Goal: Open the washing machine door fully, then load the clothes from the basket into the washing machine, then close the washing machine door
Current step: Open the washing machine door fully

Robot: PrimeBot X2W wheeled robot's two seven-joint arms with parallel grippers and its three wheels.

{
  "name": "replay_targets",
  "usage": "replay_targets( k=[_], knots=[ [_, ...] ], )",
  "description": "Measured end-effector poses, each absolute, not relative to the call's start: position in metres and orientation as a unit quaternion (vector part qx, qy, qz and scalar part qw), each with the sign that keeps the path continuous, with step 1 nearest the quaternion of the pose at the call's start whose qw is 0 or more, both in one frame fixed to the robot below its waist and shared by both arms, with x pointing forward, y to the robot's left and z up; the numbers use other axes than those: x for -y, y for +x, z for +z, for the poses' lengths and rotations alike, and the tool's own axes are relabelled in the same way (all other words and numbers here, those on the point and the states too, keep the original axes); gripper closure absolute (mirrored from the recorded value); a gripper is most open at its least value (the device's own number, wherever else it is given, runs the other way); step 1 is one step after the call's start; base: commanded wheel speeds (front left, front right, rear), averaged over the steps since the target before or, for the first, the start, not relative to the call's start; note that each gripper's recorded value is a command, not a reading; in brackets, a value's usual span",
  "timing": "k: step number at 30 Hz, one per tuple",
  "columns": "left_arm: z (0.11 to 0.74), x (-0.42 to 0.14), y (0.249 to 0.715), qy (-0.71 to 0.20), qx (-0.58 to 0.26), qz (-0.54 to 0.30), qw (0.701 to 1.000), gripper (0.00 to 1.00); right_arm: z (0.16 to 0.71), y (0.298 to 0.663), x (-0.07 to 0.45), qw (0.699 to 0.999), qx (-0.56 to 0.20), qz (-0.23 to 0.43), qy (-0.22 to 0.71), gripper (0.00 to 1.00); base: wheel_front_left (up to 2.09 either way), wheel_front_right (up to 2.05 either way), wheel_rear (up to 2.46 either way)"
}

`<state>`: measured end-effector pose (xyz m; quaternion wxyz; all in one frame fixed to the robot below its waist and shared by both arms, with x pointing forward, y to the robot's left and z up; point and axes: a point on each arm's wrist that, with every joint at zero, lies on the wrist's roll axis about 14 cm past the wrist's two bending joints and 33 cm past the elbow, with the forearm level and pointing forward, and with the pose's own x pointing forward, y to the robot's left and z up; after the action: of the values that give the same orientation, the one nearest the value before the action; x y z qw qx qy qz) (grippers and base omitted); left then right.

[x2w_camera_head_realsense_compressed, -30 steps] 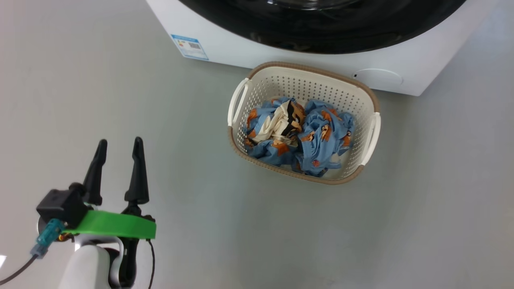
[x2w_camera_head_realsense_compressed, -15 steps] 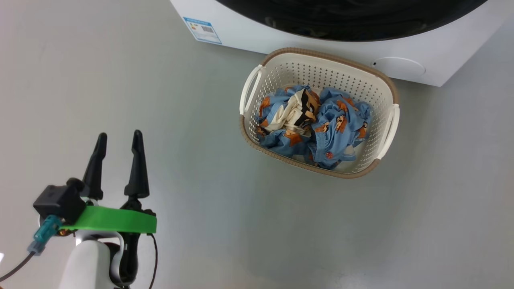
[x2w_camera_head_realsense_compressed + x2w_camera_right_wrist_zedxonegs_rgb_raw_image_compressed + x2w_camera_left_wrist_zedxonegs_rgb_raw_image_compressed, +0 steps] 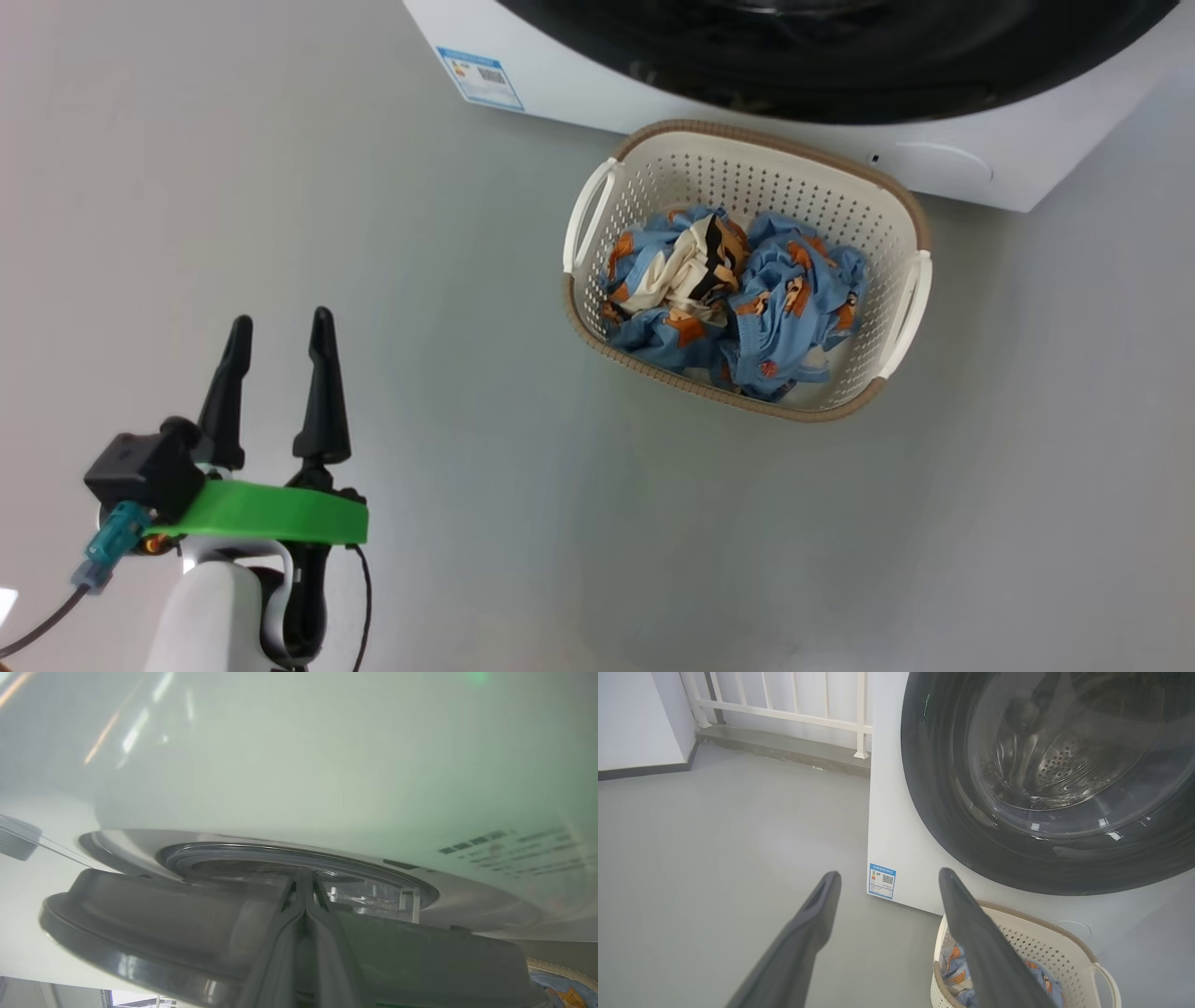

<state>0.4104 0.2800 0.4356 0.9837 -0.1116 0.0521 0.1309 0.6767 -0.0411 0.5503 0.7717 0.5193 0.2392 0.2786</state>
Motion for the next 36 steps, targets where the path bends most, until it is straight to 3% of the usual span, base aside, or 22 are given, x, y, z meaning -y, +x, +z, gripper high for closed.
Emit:
replay_targets(
  k=[15, 20, 36],
  knots=[
    [0.457, -0.271, 0.401, -0.116, -0.027, 0.116, 0.986, 0.0, 0.548, 0.614, 0.023, 0.73, -0.287, 0.309, 0.537, 1.0, 0.0, 0.0, 0.0],
    [0.465, -0.272, 0.383, -0.113, -0.02, 0.118, 0.986, 0.0, 0.541, 0.572, 0.009, 0.715, -0.322, 0.324, 0.529, 1.0, 0.0, 0.0, 0.0],
    [0.476, -0.294, 0.32, -0.108, -0.004, 0.156, 0.982, 0.0, 0.542, 0.489, -0.03, 0.673, -0.368, 0.376, 0.519, 1.0, 0.0, 0.0, 0.0]
  ],
)
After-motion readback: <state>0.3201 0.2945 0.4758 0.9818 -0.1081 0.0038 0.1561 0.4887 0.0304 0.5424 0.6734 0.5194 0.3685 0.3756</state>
